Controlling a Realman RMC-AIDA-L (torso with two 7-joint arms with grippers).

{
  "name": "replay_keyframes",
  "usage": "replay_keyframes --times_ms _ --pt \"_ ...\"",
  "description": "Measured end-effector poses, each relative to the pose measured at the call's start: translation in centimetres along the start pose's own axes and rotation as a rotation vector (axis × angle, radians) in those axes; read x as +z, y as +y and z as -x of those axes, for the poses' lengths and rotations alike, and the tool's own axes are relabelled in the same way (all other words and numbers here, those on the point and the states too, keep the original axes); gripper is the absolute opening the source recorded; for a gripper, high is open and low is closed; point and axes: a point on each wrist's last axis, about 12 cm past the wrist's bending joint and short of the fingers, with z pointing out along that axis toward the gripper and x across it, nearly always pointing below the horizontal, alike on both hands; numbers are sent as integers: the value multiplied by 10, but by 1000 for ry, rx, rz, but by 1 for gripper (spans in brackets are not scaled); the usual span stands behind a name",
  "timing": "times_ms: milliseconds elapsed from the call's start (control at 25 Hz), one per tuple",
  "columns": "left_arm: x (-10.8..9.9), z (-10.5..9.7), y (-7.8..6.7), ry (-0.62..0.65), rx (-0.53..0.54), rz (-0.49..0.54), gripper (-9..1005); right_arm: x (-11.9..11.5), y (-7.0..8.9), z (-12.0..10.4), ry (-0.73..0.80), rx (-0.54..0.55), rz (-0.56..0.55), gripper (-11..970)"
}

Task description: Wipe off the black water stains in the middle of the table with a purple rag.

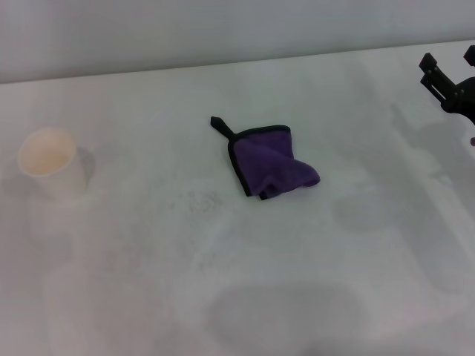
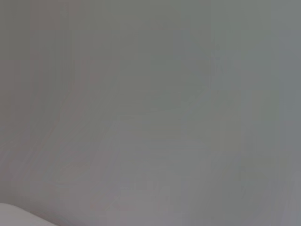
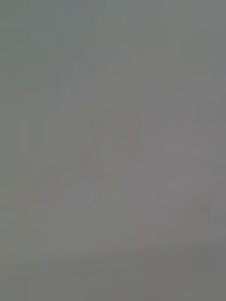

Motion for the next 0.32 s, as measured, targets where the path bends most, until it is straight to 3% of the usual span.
replay_keyframes --times_ms 320 --pt "-2 -7 -9 48 36 -75 887 -2 5 4 -49 10 28 869"
